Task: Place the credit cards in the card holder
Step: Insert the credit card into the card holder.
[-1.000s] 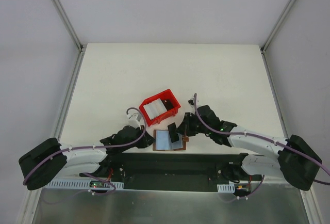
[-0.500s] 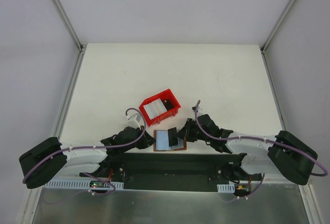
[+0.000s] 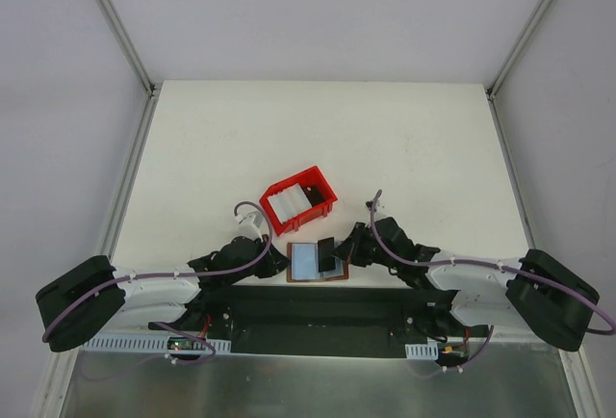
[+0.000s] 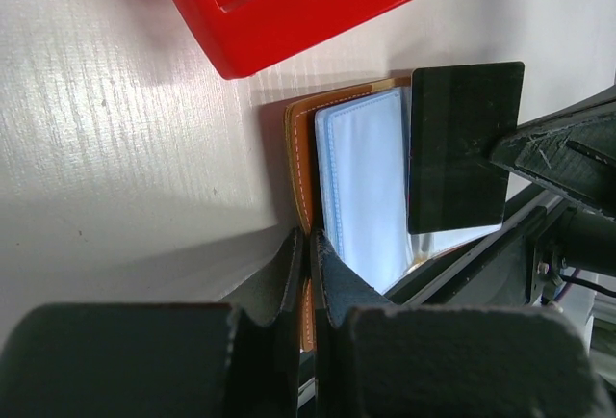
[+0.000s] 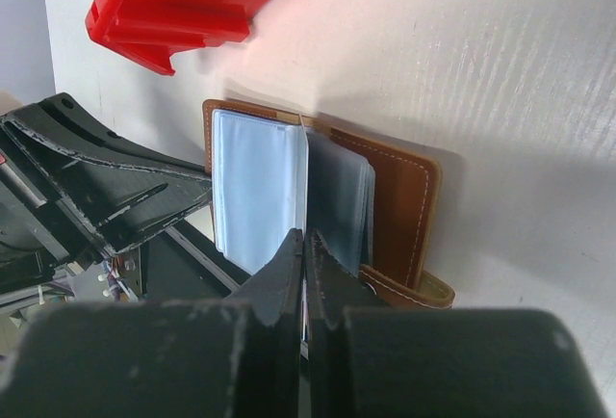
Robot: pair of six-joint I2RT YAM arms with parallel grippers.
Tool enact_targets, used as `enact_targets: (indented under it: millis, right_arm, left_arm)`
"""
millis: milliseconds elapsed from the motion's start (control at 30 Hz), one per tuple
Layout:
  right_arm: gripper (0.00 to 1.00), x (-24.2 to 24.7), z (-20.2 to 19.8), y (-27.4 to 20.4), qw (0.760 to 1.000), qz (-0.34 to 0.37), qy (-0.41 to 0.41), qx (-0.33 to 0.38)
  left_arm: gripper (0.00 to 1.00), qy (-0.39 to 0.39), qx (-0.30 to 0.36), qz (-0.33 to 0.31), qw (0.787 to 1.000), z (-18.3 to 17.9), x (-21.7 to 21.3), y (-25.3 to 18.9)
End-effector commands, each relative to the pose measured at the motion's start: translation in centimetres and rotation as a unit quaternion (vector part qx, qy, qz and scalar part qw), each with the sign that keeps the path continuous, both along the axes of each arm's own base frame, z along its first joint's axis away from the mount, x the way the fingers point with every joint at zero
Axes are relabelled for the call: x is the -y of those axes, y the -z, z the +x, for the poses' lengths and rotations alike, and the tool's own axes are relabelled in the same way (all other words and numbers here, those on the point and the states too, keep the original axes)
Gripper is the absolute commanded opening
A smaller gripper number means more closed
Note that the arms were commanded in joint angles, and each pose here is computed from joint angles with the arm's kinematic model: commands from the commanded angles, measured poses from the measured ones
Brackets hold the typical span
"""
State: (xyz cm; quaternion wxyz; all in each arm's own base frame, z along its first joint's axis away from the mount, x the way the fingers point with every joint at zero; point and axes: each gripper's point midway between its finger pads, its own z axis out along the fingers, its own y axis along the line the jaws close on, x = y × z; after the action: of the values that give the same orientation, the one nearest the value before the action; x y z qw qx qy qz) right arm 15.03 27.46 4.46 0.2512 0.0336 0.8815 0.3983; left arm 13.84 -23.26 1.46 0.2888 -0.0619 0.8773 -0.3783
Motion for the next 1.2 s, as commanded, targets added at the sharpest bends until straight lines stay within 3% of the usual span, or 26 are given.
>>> enact_targets:
  millis: [0,600,1167]
  right_arm:
    - [0.0,0.0,0.7,-0.5,1.0,0.0,0.011,0.014]
    - [0.0,-1.5,-1.5,0.6,0.998,0.031,-0.027,-0.045]
    - [0.0,0.7,-1.7,2.0,0.999,-0.014,0.0,-0.053]
  left_arm:
    - [0.0,-0.009,-0.023,0.068,0.997,-1.2,-2.8,3.6]
    - [0.0,-0.019,-0.027,0.076,0.997,-1.0,-3.0,3.8]
    - [0.0,-0.026,-0.024,0.078,0.996,-0.9,-3.4,3.7]
